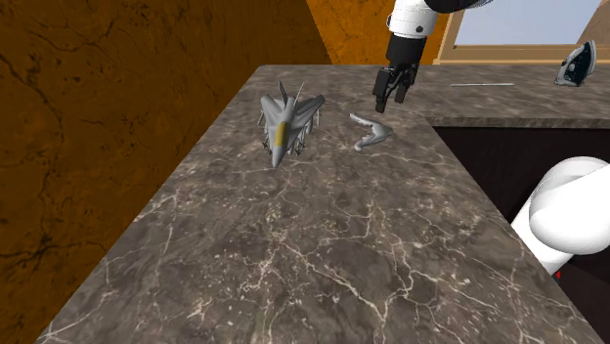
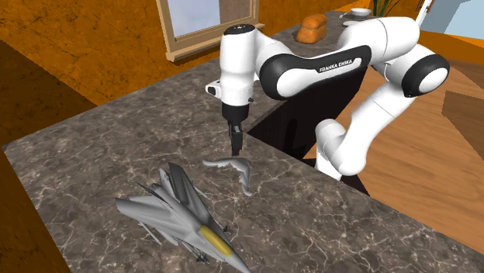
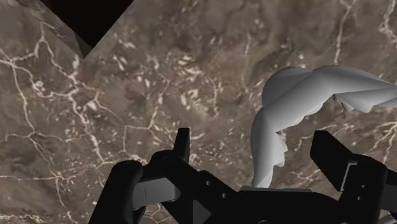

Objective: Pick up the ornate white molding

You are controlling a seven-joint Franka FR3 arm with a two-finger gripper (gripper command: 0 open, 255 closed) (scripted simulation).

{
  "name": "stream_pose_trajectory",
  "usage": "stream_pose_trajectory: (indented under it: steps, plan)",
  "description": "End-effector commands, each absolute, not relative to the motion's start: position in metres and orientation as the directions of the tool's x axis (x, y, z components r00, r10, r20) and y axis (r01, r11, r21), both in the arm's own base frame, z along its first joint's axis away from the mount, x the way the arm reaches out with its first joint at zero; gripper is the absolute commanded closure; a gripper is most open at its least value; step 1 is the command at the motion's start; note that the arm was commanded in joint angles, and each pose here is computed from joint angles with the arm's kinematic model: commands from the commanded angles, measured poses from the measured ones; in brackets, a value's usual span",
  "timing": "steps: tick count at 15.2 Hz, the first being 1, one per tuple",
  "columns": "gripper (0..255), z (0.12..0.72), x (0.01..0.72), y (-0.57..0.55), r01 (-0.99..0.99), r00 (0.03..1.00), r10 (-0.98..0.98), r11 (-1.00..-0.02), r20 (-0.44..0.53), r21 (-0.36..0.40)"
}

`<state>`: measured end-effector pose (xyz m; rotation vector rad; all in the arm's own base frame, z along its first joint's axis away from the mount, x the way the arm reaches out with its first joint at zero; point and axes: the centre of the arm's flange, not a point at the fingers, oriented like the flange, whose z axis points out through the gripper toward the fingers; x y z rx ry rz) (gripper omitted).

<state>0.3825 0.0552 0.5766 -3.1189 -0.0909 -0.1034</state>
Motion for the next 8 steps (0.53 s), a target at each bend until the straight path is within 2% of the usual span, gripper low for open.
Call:
stream_pose_trajectory:
  steps: [1,8]
  plan:
    - [0,0.575,0.398,0.078,0.049,0.997,0.048,-0.999,0.064,-0.017]
    - [0,0.542,0.407,0.087,0.045,0.997,0.044,-0.999,0.063,-0.017]
